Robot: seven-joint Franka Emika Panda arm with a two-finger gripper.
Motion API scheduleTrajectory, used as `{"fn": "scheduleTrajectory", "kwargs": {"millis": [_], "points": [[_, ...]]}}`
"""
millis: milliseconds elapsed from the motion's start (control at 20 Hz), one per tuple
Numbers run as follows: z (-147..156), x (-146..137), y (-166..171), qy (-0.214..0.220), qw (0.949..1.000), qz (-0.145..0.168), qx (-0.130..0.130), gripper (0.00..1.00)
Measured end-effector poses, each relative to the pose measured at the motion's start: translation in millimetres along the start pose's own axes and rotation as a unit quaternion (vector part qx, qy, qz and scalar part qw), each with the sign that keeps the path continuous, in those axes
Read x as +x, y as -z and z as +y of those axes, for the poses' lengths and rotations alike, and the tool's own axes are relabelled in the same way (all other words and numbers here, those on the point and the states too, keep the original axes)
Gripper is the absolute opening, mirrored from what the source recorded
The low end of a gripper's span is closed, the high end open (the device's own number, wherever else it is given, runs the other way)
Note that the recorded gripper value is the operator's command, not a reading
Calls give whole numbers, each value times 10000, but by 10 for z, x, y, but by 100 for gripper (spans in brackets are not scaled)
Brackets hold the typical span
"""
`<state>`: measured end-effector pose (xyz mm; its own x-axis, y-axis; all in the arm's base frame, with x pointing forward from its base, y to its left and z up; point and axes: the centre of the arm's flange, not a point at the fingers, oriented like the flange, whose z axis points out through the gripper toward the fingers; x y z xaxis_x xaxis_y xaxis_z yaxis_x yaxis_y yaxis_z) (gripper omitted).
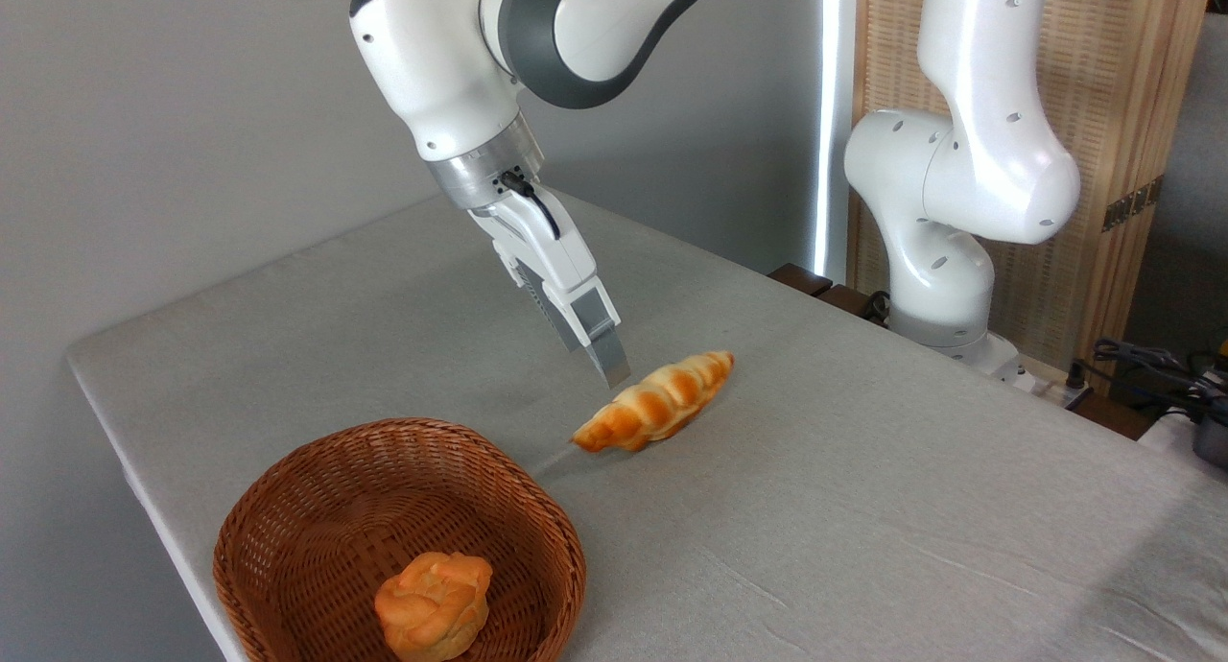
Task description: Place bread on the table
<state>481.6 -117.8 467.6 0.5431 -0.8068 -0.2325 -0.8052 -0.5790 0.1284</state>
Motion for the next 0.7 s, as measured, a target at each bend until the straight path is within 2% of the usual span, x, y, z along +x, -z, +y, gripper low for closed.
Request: {"fn": "scheduleTrajectory", "kwargs": {"millis": [50, 200, 350, 450, 550, 700], "points": [[3, 14, 11, 10, 10000, 78, -26, 100], [-1, 99, 67, 170, 9977, 624, -202, 100], [-146, 38, 148, 504, 9922, 1091, -333, 100], [-246, -24, 331, 620, 9887, 1342, -264, 100], [-340, -109, 630, 715, 9846, 1592, -88, 100], [-429, -273, 1056, 815, 9795, 1841, 97, 100]]}}
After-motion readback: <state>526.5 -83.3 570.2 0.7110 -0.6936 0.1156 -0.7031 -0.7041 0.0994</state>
